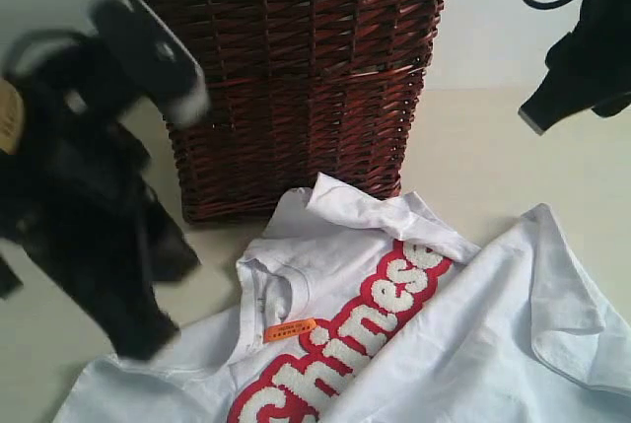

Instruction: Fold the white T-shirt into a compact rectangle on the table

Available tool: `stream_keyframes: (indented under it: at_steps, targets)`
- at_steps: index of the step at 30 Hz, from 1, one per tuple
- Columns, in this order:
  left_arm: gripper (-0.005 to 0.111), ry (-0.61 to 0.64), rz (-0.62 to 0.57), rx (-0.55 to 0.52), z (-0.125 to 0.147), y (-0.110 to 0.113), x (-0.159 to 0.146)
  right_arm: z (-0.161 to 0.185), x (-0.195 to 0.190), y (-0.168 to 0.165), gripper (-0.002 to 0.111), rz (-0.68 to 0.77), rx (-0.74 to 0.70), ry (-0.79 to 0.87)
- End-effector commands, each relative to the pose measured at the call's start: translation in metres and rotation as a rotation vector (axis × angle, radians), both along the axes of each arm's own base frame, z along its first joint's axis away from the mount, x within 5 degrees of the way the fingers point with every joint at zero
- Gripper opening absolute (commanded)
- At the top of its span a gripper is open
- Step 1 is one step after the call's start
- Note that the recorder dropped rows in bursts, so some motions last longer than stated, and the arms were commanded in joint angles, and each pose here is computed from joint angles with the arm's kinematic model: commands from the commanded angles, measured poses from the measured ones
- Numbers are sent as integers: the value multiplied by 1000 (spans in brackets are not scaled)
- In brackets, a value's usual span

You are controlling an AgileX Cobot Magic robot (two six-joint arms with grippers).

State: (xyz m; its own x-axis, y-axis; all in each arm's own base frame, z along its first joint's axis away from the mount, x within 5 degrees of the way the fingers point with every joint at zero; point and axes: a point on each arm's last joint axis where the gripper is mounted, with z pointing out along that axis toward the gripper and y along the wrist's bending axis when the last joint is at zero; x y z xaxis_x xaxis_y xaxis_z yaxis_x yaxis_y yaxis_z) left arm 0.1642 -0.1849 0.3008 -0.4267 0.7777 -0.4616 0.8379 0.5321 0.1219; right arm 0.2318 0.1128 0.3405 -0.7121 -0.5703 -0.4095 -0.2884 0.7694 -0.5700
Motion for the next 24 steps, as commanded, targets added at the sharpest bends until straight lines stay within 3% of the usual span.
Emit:
stream_keyframes:
  at_steps: [1,3,8,12,15,17,18,21,24]
  targets:
    - [9,206,-120,37,-53,-24,-1,-1,-5,2,34,17,44,42]
    - [0,216,-77,82,-71,-29,9,0,-5,1,23,17,48,40]
    - [0,258,-37,129,-105,-40,22,1,-6,1,1,17,51,35]
    - [0,395,-65,299,-128,-19,4,0,-8,2,0,16,79,53]
    - [0,478,-111,268,-148,-12,-14,0,-8,5,0,27,106,54]
    - [0,527,-62,326,-165,-10,-14,-1,-8,6,0,39,120,63]
    - [0,523,-15,407,-177,-5,-10,-1,-8,7,0,43,123,66]
    - [0,649,-32,572,-186,7,-24,-1,-10,7,0,47,136,72]
    - [0,692,-95,653,-195,14,-52,0,-11,6,0,47,137,70]
